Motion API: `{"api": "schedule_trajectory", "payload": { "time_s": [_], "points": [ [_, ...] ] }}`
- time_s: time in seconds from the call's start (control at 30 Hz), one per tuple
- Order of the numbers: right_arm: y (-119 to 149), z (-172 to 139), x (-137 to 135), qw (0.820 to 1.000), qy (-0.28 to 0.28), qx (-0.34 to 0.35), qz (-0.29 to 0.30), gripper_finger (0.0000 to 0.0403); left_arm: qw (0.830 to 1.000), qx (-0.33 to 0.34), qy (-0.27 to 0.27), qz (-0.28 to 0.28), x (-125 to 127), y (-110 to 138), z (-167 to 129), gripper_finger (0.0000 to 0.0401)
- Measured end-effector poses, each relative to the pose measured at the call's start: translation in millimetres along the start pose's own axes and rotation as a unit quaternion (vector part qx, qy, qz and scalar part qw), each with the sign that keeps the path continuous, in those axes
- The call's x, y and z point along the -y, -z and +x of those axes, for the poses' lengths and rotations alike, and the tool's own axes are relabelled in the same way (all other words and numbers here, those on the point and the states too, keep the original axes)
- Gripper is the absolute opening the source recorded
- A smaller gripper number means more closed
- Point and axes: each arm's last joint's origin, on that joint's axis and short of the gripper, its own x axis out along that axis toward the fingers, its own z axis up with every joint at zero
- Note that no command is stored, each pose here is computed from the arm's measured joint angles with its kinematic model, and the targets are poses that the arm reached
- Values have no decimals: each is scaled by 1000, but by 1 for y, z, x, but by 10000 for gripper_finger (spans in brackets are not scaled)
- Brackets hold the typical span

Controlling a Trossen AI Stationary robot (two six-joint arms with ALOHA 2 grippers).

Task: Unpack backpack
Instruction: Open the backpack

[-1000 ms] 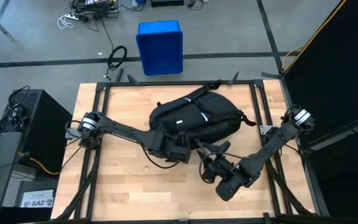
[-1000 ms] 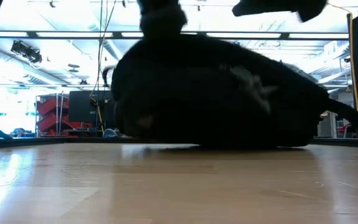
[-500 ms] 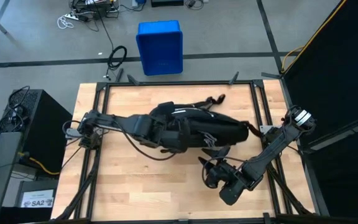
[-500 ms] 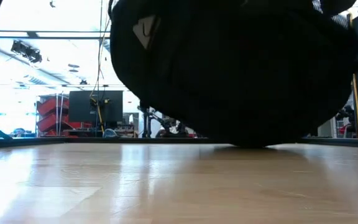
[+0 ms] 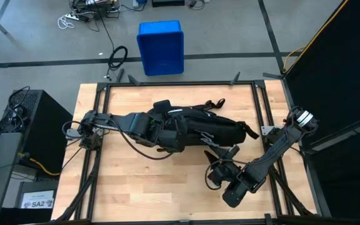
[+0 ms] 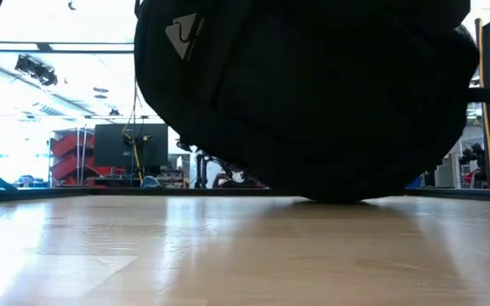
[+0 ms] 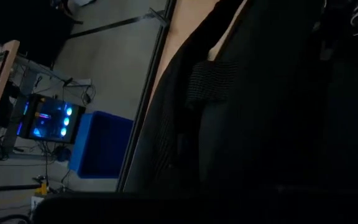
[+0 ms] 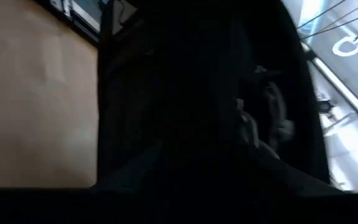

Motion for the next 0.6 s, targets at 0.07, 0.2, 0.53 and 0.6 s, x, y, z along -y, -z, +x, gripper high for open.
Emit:
{"api": "schedule_trajectory", "payload": {
  "time_s": [0.07, 0.2, 0.53, 0.6],
  "points": [
    [1, 5, 0, 1000, 5, -7, -21, 153, 1000, -5, 6, 1, 0, 1, 0, 0],
    [4, 30, 2, 998, 25, -40, -44, 153, 999, -12, 33, 0, 1, 1, 1, 0],
    [16, 83, 7, 993, 11, -110, -35, 117, 999, -17, 41, 1, 0, 2, 1, 0],
    [16, 85, 7, 993, -4, -112, -32, 76, 999, -17, 41, 2, 0, 2, 1, 0]
  ]
}}
